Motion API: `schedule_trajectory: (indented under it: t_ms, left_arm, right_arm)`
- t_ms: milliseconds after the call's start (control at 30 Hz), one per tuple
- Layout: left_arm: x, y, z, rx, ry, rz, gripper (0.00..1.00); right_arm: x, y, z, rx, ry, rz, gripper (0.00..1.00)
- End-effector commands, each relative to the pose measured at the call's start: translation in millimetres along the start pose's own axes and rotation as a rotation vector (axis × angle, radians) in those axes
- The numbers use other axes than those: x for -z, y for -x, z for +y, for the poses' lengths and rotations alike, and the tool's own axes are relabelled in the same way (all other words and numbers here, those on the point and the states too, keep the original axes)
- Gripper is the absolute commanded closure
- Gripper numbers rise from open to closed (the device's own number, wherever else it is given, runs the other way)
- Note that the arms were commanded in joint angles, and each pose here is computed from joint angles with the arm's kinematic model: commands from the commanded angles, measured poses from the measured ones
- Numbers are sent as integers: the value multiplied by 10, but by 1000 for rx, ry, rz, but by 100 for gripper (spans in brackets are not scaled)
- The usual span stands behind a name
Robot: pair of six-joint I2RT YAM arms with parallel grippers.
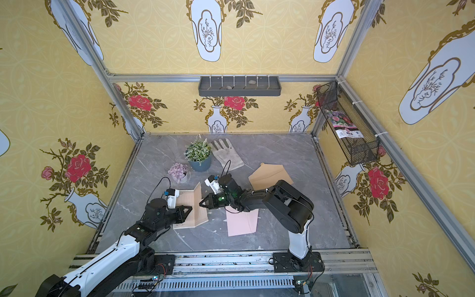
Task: Take the letter paper out of the envelope
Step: Place the letter paper at the center of the board.
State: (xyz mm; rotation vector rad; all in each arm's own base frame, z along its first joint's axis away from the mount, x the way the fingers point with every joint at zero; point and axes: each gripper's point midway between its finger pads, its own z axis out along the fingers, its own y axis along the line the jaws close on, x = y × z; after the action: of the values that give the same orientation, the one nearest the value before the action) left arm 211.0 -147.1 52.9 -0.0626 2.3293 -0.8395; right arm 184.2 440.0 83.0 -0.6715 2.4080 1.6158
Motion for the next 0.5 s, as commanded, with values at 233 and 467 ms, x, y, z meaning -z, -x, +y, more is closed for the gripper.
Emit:
schedule_trajectory:
  t_ms: [233,467]
  left_arm:
    - [-206,11,303,41,196,74,90]
    - [-440,-65,448,98,227,94,95]
  right_arm:
    - [-132,5,-399,-4,-156,25,100]
    - [-98,-138,-828,-30,-334,73,100]
